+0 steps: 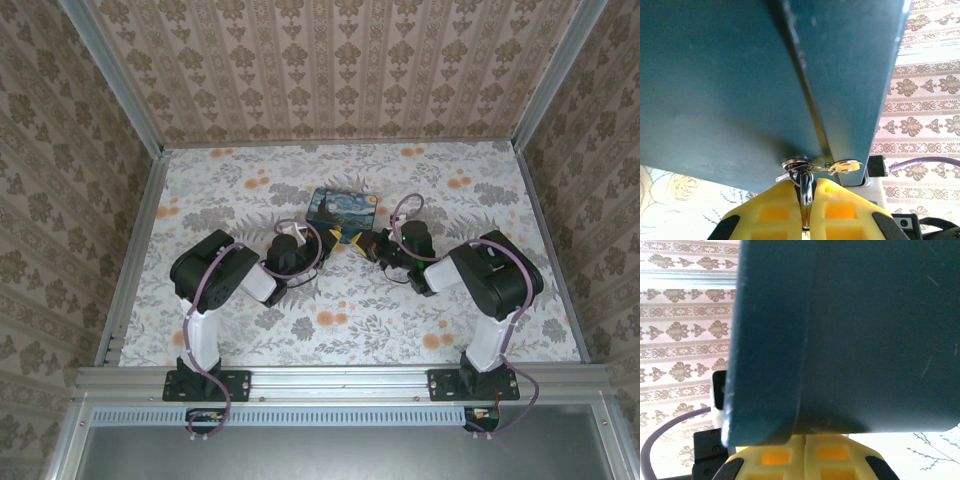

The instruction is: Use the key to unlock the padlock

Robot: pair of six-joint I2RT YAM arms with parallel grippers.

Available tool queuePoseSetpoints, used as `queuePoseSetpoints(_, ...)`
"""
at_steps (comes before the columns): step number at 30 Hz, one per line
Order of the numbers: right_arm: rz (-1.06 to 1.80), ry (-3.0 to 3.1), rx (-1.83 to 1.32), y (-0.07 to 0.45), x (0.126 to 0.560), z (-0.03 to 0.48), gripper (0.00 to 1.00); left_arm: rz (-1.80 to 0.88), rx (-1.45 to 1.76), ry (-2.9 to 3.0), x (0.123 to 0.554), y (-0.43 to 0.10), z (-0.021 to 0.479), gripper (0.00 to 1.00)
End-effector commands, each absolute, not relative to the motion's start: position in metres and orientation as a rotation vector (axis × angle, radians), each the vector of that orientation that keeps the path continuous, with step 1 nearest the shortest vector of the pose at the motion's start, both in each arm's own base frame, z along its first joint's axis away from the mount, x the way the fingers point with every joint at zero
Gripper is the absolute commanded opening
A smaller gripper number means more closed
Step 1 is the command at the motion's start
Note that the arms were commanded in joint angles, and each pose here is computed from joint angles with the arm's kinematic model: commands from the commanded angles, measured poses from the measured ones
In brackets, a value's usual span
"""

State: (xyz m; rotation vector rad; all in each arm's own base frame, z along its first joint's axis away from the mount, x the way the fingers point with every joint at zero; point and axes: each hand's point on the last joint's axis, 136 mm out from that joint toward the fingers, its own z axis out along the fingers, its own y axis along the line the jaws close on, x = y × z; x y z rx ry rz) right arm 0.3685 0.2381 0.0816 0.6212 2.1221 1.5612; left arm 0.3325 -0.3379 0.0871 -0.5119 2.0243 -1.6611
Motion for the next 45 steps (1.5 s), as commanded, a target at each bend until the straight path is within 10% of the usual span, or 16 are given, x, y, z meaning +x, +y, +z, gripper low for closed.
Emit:
queuePoseSetpoints(1,1.73,1.904,0.553,0.252,0.382,0.131,0.0,-1.832,-0.349,2.087,0.297,-0.372,0.105,0.0)
queuePoseSetpoints(32,1.823,1.952,0.416,0.271,0.404,0.128,0.0,-1.853,-0.342,2.073,0.295,-0.372,0.114,0.0)
queuePoseSetpoints(38,1.695,2.021,0.328,0.264,0.394,0.132,0.48,-1.746,-0.409,2.082,0.306,-0.358,0.093,0.0)
queuePoseSetpoints(45,1.513,2.179,0.259,0.249,0.371,0.117,0.64,-1.704,-0.435,2.099,0.314,-0.351,0.078,0.0)
